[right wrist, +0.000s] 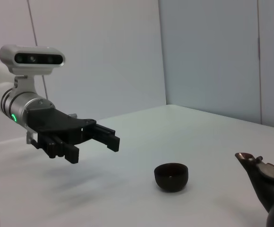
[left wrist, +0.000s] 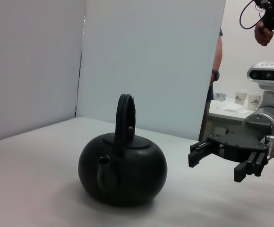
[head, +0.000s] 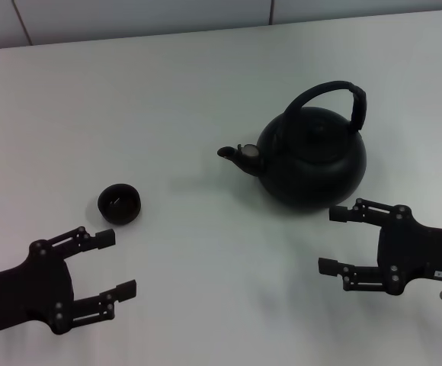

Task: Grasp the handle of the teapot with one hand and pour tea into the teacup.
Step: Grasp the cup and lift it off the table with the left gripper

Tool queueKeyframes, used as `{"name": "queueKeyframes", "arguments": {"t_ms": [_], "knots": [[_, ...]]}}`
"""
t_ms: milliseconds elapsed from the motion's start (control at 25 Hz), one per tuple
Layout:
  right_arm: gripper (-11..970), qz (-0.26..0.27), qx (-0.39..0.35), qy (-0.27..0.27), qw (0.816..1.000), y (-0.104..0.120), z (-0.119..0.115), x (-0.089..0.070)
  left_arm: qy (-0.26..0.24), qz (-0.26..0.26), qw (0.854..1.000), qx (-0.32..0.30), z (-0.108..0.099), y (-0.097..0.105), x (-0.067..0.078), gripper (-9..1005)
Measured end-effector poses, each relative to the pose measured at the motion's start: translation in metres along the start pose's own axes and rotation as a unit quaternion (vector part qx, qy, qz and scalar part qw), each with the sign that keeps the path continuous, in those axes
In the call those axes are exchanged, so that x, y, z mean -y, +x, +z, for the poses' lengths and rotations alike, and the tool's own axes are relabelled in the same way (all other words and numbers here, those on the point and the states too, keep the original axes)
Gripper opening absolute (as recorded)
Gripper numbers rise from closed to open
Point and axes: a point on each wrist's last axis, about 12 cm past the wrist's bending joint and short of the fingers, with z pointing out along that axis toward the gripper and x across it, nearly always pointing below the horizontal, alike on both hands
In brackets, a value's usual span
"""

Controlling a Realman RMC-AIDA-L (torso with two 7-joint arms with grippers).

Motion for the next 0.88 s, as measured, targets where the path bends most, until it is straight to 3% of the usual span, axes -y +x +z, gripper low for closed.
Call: {"name": "queueKeyframes", "arguments": {"t_ms": [760, 840, 880], "knots": [[816, -0.003, -0.003, 0.003, 1.000, -0.0001, 0.0001, 0.0016, -0.001, -0.004, 1.000, -0.002, 0.0023, 0.0016, 0.0008, 769], [816, -0.003, -0.003, 0.003, 1.000, -0.0003, 0.0003, 0.0018, -0.012, -0.001, 1.000, 0.002, 0.0018, 0.0014, -0.0006, 767], [816, -0.004, -0.003, 0.003, 1.000, -0.0005, 0.0006, 0.0021, -0.041, 0.003, 0.999, 0.013, -0.0008, 0.0007, -0.0049, 766]]}}
